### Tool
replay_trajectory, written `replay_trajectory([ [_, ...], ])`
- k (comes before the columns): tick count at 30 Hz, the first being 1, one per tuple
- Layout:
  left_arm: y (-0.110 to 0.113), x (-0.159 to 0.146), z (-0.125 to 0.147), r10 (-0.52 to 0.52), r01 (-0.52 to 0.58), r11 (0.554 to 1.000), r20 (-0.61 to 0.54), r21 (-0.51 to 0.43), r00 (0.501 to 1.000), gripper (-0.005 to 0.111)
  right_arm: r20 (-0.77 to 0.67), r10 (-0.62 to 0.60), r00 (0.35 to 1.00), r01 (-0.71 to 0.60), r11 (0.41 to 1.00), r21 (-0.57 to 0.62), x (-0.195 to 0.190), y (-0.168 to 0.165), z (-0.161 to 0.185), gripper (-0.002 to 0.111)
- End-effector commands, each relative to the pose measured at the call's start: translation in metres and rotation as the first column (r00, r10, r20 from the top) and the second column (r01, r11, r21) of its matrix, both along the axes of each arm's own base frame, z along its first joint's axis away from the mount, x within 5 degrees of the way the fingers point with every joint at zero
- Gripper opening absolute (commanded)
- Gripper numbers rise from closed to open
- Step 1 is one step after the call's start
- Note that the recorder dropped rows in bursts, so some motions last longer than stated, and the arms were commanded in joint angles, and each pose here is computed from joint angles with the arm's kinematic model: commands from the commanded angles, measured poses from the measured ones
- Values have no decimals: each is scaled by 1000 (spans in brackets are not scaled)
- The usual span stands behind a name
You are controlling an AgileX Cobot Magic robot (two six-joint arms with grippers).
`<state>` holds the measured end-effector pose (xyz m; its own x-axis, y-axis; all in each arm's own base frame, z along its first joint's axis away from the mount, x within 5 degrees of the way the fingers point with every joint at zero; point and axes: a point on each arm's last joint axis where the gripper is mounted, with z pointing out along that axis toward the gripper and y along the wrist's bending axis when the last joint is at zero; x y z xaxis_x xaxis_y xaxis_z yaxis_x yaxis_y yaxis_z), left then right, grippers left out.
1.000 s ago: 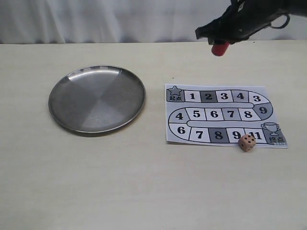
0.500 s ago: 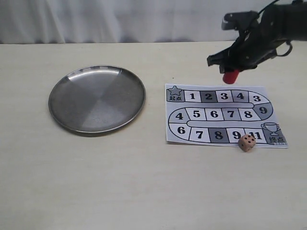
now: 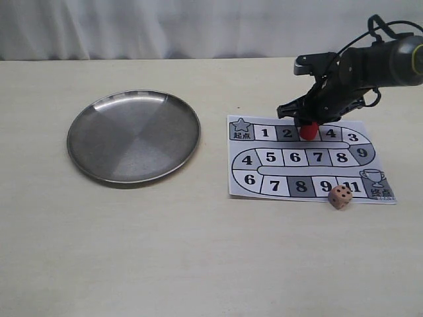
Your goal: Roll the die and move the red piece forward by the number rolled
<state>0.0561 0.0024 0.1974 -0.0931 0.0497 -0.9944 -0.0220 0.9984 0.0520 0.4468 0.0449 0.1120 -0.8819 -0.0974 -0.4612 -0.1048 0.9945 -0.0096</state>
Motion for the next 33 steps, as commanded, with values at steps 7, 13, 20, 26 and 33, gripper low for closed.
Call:
replay_trajectory([
  [7, 0, 0, 0, -2, 2, 1000, 8, -6, 1000, 0, 5, 0, 1000, 0, 1000, -2, -2, -3, 14, 4],
  [13, 0, 0, 0, -2, 2, 1000, 8, -6, 1000, 0, 131, -8, 991, 7, 1000, 10, -9, -6, 79, 4],
  [20, 0, 0, 0, -2, 2, 1000, 8, -6, 1000, 0, 250, -59, 966, 55, 998, 22, -20, -29, 134, 4],
  [26, 0, 0, 0, -2, 2, 1000, 8, -6, 1000, 0, 179, -86, 980, 84, 996, 16, -18, -39, 97, 4],
  [33, 0, 0, 0, -2, 2, 1000, 8, -6, 1000, 0, 76, -89, 993, 89, 996, 10, -12, -40, 17, 4],
])
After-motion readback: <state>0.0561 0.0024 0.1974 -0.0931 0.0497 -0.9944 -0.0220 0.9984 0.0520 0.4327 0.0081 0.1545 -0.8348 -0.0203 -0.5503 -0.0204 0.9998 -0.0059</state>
